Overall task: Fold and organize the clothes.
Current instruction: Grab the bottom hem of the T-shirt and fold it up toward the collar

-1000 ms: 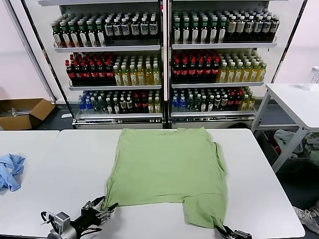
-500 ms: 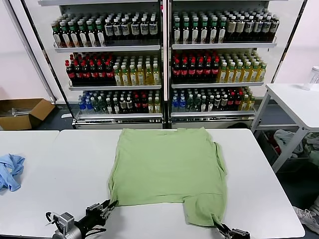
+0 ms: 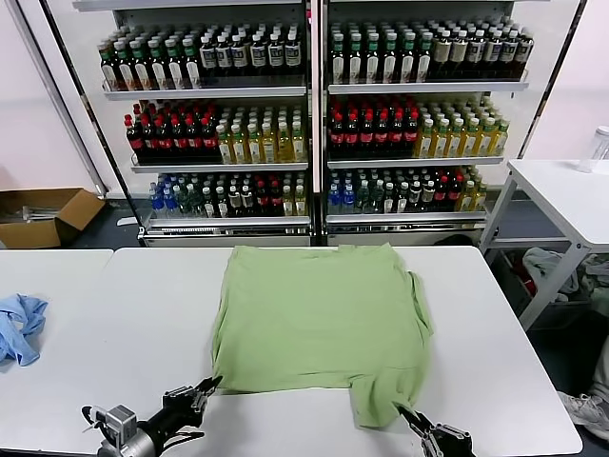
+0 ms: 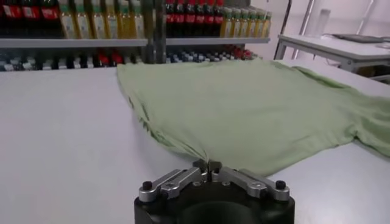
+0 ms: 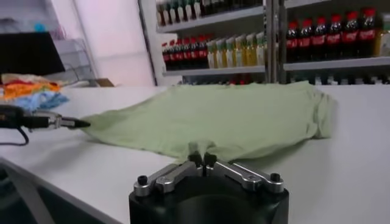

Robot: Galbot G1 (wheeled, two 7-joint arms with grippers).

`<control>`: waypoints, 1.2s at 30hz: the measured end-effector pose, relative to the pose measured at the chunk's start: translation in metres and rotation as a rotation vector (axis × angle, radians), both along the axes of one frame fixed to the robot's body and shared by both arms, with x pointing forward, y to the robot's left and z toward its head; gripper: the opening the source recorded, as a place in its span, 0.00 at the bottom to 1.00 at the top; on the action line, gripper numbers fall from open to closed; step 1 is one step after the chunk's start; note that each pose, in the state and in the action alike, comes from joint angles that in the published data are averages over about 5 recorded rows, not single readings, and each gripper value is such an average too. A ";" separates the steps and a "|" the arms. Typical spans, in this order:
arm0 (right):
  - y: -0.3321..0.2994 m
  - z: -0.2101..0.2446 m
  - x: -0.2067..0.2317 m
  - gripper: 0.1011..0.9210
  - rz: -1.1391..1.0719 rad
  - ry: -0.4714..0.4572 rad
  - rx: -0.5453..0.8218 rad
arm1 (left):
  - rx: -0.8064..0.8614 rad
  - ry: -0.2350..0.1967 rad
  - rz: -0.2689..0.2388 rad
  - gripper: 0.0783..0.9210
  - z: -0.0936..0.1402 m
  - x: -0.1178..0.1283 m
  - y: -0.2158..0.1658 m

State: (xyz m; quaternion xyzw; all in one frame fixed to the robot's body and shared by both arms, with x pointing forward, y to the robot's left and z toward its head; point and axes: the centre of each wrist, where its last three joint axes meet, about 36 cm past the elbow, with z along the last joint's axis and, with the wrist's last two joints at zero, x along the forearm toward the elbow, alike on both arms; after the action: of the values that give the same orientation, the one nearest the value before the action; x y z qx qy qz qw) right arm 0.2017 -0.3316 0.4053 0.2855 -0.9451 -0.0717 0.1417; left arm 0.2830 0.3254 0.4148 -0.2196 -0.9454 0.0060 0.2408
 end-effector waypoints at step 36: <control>-0.030 -0.011 0.146 0.01 -0.142 -0.198 0.168 | -0.147 -0.124 -0.034 0.02 0.013 0.088 0.022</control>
State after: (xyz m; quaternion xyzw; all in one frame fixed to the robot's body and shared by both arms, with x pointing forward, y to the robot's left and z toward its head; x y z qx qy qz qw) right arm 0.3479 -0.3612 0.3946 0.2344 -0.9630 -0.1318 0.0181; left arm 0.3711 0.3470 0.4278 -0.2529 -0.9516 0.0576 0.1649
